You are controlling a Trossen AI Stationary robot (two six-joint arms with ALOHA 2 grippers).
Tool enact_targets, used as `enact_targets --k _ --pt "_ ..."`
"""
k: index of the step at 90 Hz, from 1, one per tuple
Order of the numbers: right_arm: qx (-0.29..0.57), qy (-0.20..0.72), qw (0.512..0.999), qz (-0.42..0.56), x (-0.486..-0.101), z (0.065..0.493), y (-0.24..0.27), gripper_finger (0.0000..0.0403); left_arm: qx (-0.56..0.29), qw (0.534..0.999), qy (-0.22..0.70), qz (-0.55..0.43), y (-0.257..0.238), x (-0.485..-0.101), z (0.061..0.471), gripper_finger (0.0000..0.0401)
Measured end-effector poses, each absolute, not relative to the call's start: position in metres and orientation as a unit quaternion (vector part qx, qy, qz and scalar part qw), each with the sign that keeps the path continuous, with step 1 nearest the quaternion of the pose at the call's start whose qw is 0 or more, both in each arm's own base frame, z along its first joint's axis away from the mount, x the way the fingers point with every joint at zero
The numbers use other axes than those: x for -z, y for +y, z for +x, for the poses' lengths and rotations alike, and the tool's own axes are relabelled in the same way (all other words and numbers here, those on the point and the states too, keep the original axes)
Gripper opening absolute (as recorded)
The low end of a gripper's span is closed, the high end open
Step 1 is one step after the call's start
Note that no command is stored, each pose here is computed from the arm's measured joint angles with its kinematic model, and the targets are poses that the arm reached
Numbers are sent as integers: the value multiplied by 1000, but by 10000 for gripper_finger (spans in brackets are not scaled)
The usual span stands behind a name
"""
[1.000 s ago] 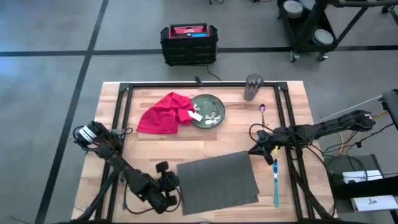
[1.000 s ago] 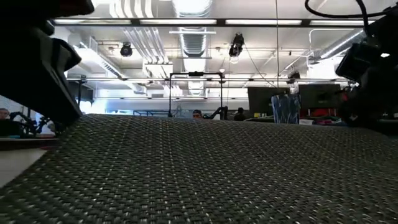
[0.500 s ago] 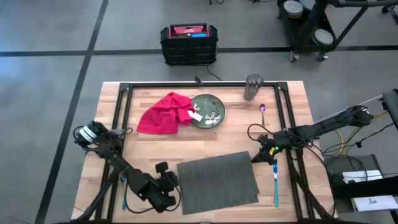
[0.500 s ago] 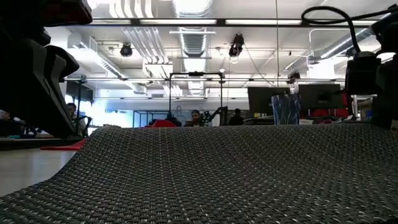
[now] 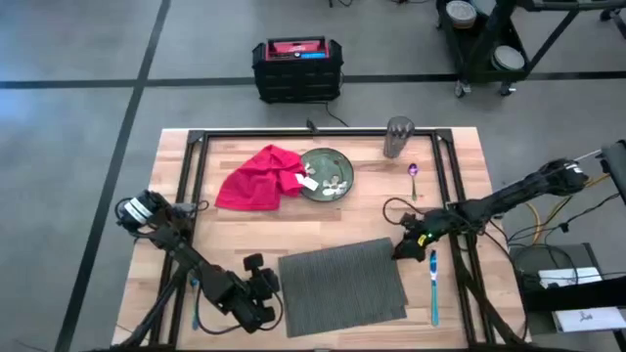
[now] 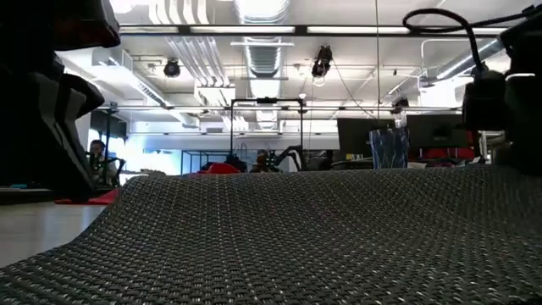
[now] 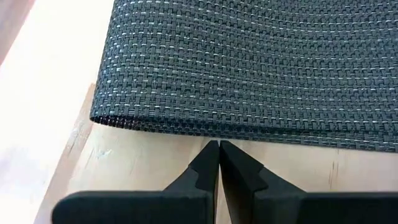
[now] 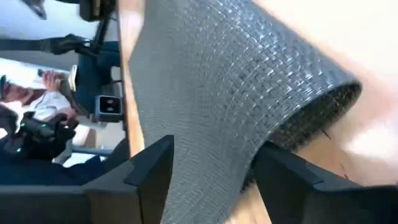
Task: Set table place
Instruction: Prepare the gray tablemat
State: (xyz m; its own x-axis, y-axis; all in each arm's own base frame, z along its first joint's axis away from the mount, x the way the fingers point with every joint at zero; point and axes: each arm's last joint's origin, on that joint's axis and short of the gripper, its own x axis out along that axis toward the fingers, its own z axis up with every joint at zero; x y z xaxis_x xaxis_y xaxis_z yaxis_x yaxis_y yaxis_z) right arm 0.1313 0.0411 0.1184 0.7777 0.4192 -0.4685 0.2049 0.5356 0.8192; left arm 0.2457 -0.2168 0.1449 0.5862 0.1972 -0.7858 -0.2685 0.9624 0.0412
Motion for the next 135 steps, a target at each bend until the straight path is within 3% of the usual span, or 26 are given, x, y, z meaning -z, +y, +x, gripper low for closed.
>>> enact_targets --k 11,43,68,77,92,110,135 --pt "-40 323 820 471 -118 135 41 197 -129 899 415 -52 -216 -140 247 0" --pt "-88 265 833 478 -128 147 45 160 -95 920 377 -41 -215 -145 261 0" --pt "-85 271 831 477 -127 146 45 131 -72 885 457 -60 -218 -191 252 0" --pt "-86 269 832 478 -127 146 45 124 -95 849 516 -58 -214 -187 240 0" --pt "-87 270 834 473 -127 147 45 120 -101 844 526 -33 -212 -160 235 0" --pt "-89 270 838 465 -127 146 45 135 -108 869 483 -8 -210 -133 244 0" --pt "-94 271 840 461 -127 146 46 156 -125 918 376 -16 -211 -153 259 0"
